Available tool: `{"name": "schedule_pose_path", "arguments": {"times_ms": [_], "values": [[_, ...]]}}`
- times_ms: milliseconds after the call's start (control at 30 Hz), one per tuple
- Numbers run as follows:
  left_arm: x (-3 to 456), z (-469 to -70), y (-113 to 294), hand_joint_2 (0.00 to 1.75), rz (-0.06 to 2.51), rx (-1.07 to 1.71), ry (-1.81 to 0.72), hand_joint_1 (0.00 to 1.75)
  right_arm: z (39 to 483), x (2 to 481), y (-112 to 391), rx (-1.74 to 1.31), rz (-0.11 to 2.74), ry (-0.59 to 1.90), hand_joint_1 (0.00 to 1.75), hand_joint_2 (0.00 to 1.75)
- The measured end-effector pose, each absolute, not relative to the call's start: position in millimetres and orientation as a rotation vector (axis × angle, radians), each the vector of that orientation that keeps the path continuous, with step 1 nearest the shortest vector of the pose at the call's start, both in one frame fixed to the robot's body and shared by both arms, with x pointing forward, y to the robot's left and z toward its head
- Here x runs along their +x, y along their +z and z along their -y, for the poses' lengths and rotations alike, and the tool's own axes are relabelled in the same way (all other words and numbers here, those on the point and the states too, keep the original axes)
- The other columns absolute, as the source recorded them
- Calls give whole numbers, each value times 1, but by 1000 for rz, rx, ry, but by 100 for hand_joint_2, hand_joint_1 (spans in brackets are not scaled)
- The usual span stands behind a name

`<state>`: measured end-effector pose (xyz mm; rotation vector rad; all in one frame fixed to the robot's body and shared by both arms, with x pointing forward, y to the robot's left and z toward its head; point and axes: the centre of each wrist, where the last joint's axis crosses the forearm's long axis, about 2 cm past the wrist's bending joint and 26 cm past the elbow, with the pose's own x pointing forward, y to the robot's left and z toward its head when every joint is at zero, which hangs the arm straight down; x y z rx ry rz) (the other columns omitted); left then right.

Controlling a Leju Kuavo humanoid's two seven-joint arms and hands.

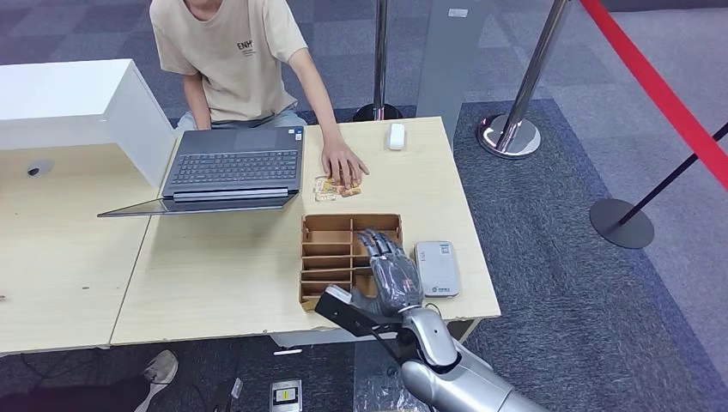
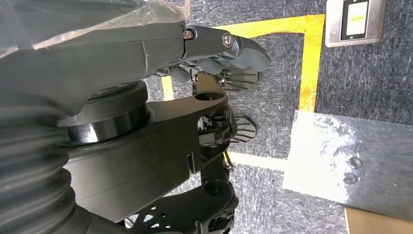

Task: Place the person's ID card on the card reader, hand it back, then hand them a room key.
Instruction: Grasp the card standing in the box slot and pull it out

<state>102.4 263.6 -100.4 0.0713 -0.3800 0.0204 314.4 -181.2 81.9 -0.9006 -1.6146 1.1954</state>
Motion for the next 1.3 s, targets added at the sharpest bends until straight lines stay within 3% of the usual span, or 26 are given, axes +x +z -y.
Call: {"name": "schedule_pose_path", "arguments": {"times_ms": [1300], "values": [[103, -263, -100, 175, 385, 72, 16, 0, 188, 318, 84, -1009, 1768, 1146, 175, 175]]}}
